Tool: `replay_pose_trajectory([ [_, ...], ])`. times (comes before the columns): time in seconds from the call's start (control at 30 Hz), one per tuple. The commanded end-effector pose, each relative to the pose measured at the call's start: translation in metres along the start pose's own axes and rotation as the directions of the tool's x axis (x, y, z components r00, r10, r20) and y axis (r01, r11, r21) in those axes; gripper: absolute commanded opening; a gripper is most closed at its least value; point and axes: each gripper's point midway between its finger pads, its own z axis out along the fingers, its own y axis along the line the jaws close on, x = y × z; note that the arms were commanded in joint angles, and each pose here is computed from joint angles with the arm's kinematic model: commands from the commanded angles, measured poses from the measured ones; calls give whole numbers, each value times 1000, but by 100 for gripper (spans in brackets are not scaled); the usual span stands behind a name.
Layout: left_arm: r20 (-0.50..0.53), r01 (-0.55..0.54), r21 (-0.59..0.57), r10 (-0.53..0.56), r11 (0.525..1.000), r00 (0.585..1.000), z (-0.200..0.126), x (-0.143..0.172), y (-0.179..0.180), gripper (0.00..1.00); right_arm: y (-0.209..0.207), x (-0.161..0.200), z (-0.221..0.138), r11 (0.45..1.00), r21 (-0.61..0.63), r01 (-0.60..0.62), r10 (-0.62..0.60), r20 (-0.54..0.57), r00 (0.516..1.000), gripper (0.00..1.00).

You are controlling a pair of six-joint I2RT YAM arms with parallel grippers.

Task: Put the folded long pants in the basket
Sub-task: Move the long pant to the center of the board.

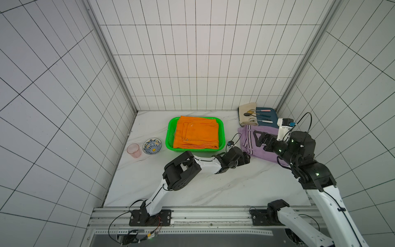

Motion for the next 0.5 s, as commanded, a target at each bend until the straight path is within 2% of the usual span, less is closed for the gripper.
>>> replay_pose_trajectory([
  [0.0, -96, -33, -284, 6, 958, 995, 22, 31, 82, 89, 2, 1, 0, 1000, -19, -11, 10, -15, 1000, 97],
  [0.3, -89, -35, -356, 4, 934, 996, 65, 26, 100, 88, 7, -1, -2, 999, -43, -14, 14, -16, 1000, 96],
  [0.47, -102, -32, -363, -6, 931, 995, 85, 26, 108, 80, 11, 0, -1, 998, -67, -19, 17, -29, 999, 96],
])
